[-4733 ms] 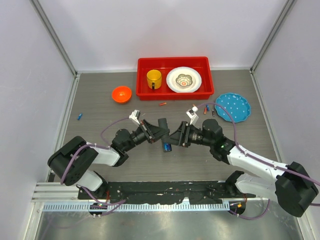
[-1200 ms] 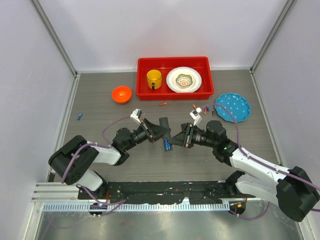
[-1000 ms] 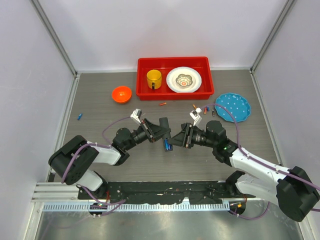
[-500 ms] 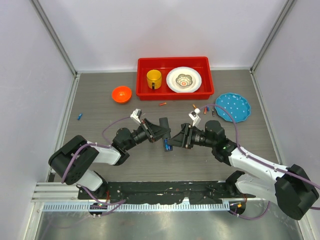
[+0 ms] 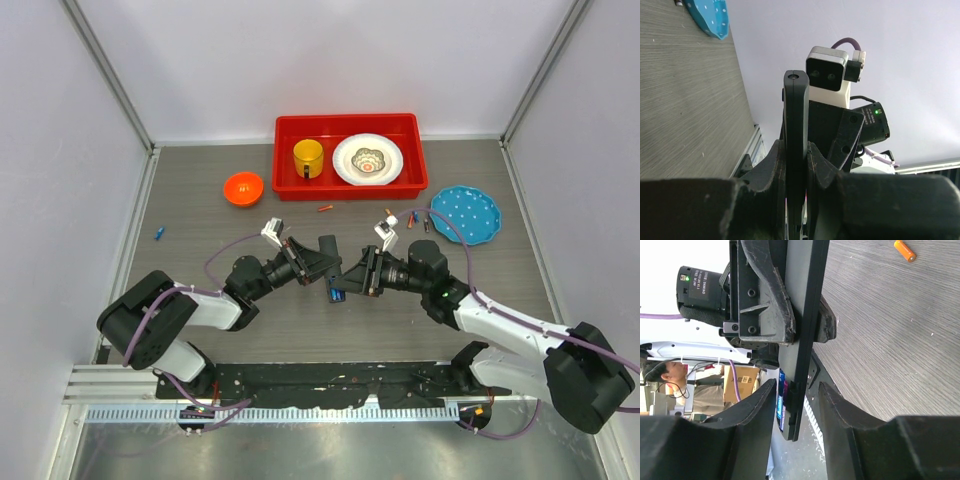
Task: Load the batteries into the remote control
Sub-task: Load the battery into the remote control.
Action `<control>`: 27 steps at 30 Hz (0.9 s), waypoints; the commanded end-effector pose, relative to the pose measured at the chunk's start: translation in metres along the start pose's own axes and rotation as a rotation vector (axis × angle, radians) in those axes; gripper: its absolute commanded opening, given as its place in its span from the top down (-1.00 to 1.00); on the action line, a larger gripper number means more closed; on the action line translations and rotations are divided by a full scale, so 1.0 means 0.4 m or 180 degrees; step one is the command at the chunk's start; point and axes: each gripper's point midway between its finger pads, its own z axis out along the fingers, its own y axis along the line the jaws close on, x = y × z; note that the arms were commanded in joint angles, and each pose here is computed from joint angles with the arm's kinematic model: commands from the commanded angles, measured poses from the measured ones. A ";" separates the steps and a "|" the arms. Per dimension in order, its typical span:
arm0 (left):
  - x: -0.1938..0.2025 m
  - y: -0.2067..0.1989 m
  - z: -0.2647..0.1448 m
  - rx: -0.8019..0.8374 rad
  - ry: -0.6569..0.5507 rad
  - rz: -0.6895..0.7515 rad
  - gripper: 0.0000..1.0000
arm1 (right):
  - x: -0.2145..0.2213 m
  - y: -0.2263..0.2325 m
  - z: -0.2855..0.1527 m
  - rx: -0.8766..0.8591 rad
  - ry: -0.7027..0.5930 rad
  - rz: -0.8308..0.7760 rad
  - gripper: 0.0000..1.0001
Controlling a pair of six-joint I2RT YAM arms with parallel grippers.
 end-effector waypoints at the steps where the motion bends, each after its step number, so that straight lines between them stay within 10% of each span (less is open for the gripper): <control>1: -0.007 -0.183 -0.014 0.0908 -0.0051 0.0301 1.00 | -0.019 0.051 0.006 -0.0230 -0.0045 -0.0123 0.14; 14: -0.007 -0.188 -0.014 0.0926 -0.0054 0.0313 1.00 | -0.005 0.021 0.018 -0.0089 -0.0012 -0.0069 0.57; 22: -0.007 -0.181 -0.017 0.0903 -0.0059 0.0323 1.00 | -0.022 0.057 0.011 -0.0191 -0.0095 -0.0096 0.00; 27: -0.008 -0.184 -0.018 0.0911 -0.0065 0.0328 0.99 | -0.008 0.046 0.017 -0.0170 0.0008 -0.0088 0.18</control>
